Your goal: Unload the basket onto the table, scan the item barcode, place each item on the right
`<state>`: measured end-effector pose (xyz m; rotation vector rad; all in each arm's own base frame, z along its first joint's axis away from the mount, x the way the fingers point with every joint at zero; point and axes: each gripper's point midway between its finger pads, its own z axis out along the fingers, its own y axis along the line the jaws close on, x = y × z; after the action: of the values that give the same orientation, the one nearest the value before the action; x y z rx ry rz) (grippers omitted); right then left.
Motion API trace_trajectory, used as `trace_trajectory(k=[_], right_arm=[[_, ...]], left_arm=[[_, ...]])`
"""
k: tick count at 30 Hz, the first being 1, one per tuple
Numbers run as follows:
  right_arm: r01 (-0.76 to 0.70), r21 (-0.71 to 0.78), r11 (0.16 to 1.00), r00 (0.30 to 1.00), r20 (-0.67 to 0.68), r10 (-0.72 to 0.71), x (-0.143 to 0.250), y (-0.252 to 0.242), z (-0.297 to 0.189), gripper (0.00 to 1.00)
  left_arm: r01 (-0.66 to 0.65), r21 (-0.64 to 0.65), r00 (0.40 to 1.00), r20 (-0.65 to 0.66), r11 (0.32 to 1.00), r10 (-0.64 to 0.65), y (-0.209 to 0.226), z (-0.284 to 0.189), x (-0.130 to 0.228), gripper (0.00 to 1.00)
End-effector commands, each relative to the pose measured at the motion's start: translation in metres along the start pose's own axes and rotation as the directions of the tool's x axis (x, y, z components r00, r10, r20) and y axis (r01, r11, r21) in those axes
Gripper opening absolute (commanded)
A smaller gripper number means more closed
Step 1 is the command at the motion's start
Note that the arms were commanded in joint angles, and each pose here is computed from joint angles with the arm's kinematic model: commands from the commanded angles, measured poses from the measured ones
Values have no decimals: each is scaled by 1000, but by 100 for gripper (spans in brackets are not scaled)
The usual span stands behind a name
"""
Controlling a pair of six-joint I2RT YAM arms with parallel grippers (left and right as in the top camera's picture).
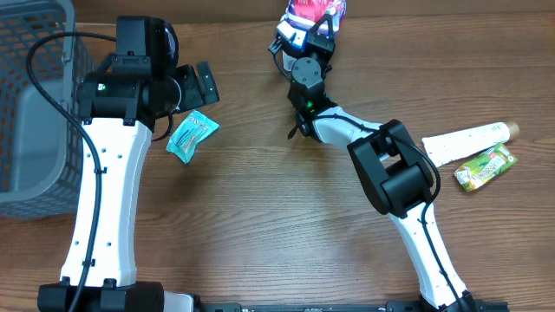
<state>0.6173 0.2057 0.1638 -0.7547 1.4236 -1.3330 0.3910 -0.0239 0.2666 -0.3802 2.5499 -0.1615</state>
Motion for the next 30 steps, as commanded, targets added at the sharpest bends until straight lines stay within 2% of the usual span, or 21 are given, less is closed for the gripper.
trace_trajectory(k=[1,7,17,30], right_arm=[[-38,5,999,998,42,37,-5,6,6,4],[-35,1,999,998,52,35,-4,20,5,4],[-65,27,998,997,52,63,-7,10,5,4],[-22,74,997,999,27,20,-5,-3,4,4]], left_arm=[[-20,5,1000,3,1000,20,-2,0,-2,100],[-20,5,1000,3,1000,20,-2,0,-2,99],[-20,5,1000,3,1000,20,-2,0,-2,100],[-20,5,1000,3,1000,20,-2,0,-2,99]])
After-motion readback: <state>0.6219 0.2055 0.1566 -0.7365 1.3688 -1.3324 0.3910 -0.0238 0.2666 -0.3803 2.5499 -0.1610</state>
